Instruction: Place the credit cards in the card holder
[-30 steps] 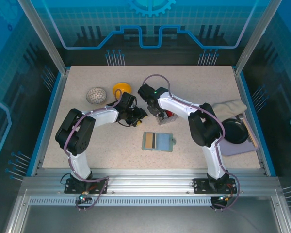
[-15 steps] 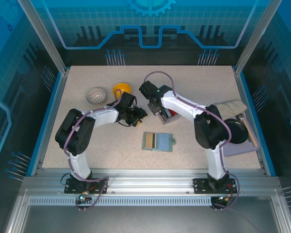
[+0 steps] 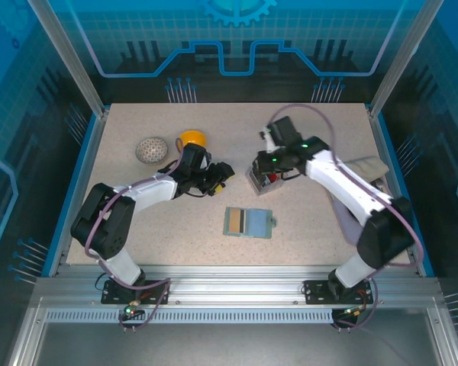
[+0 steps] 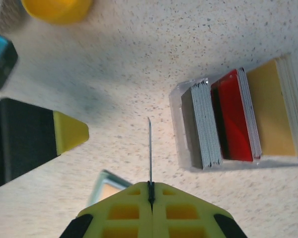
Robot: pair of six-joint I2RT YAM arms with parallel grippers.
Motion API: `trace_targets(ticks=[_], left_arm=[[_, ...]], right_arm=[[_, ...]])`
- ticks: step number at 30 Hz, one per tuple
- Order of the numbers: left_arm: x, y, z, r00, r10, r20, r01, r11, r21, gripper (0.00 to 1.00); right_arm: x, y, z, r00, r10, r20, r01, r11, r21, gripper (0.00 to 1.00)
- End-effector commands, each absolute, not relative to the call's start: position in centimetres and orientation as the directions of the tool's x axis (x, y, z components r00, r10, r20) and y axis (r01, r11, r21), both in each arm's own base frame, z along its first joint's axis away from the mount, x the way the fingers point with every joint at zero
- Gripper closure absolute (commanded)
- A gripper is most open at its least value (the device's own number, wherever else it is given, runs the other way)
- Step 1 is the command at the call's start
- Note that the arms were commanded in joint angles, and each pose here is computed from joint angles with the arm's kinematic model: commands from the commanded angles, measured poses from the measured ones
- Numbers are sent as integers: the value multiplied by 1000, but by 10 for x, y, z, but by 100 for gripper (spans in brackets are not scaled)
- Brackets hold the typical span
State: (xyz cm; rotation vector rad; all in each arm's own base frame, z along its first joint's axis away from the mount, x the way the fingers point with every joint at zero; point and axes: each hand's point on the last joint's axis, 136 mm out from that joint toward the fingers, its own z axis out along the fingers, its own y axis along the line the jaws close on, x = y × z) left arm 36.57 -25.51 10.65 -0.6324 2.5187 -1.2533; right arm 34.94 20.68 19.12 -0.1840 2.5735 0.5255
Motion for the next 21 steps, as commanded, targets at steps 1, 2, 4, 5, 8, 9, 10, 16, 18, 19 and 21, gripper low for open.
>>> trace_targets(ticks=[1, 2, 4, 5, 8, 9, 10, 16, 18, 19, 21], left_arm=[[366, -273, 150, -904, -423, -70, -121, 409, -905, 37], [366, -277, 160, -910, -408, -76, -92, 376, -922, 36], [366, -285, 174, -920, -384, -78, -56, 325, -944, 36], [366, -289, 180, -924, -374, -83, -37, 301, -953, 35], [363, -302, 194, -939, -329, -101, 10, 267, -964, 35], [361, -306, 197, -944, -313, -104, 21, 260, -965, 35], [359, -310, 199, -947, -301, -109, 30, 255, -967, 36], [350, -322, 204, -958, -263, -112, 47, 243, -969, 37], [350, -323, 204, -958, -263, -111, 47, 239, -970, 42], [351, -323, 204, -958, -265, -108, 44, 236, -971, 44], [351, -324, 208, -958, -262, -113, 52, 226, -973, 54]], right_arm=[[341, 223, 212, -894, 141, -424, -194, 733, 652, 99], [339, 218, 214, -896, 174, -408, -175, 707, 686, 99], [337, 213, 216, -896, 214, -388, -154, 671, 726, 99], [336, 211, 217, -897, 230, -379, -147, 652, 744, 99], [335, 209, 217, -902, 266, -341, -125, 596, 793, 99], [335, 209, 217, -902, 277, -331, -117, 581, 805, 99], [334, 210, 218, -903, 283, -324, -116, 565, 817, 99], [335, 214, 219, -904, 315, -289, -100, 501, 860, 99], [336, 215, 217, -907, 318, -276, -94, 488, 868, 99], [335, 215, 215, -910, 317, -267, -86, 486, 869, 99], [336, 217, 214, -913, 318, -257, -84, 469, 879, 98]])
